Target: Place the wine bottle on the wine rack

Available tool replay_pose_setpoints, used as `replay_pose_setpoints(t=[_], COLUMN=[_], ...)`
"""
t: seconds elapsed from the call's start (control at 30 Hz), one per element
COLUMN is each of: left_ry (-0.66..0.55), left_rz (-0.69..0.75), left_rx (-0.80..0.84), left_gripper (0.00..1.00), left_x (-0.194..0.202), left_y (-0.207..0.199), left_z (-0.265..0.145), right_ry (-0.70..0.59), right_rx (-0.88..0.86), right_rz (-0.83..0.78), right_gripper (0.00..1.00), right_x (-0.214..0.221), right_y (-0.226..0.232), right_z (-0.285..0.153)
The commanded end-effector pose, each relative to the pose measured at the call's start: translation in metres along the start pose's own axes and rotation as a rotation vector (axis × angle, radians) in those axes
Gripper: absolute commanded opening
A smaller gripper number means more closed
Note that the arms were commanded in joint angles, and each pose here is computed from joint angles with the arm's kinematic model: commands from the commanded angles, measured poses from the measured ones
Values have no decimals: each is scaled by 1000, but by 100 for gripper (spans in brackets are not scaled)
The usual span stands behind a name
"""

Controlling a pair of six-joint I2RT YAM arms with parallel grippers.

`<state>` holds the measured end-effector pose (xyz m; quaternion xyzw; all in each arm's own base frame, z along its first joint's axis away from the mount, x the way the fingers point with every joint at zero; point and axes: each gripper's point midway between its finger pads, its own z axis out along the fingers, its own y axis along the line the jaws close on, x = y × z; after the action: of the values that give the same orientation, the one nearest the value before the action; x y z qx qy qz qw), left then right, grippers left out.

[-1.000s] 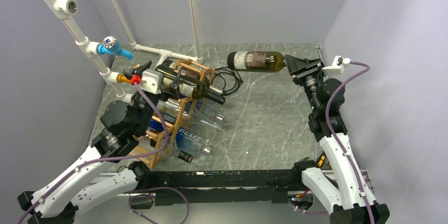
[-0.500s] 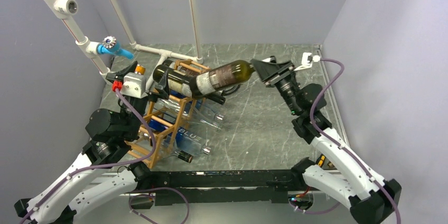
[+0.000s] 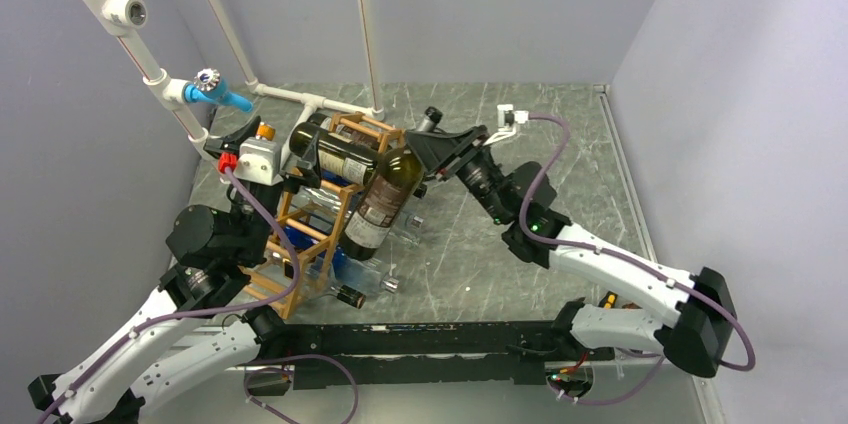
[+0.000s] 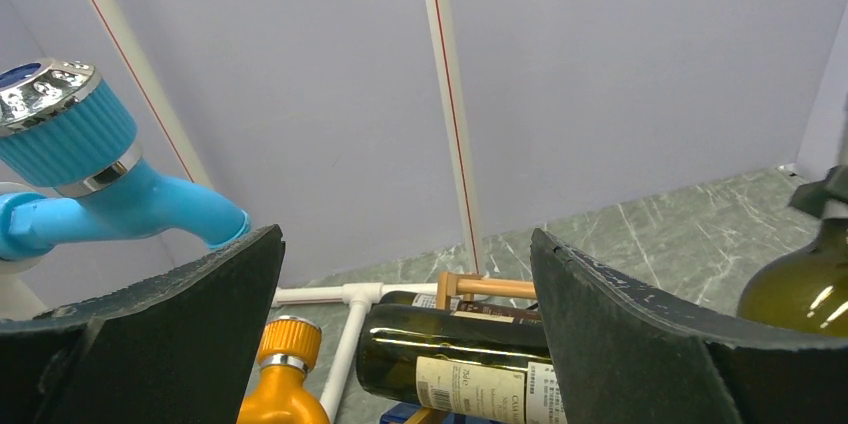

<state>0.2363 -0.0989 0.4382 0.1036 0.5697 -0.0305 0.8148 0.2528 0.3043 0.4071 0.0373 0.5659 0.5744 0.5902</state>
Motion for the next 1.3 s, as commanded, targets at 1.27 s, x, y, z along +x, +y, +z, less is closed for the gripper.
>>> replay_pose_setpoints(t=[1.27], left_ry=[215], left_rz=[-190], left_rx=[777], left_gripper=[100], left_x=[20], left_y=[-191], left_z=[-6], right_ry=[-274], right_rx=[-57], right_rz=[-27], right_gripper=[0], right_x=[-129], right_y=[96], right_z=[-6])
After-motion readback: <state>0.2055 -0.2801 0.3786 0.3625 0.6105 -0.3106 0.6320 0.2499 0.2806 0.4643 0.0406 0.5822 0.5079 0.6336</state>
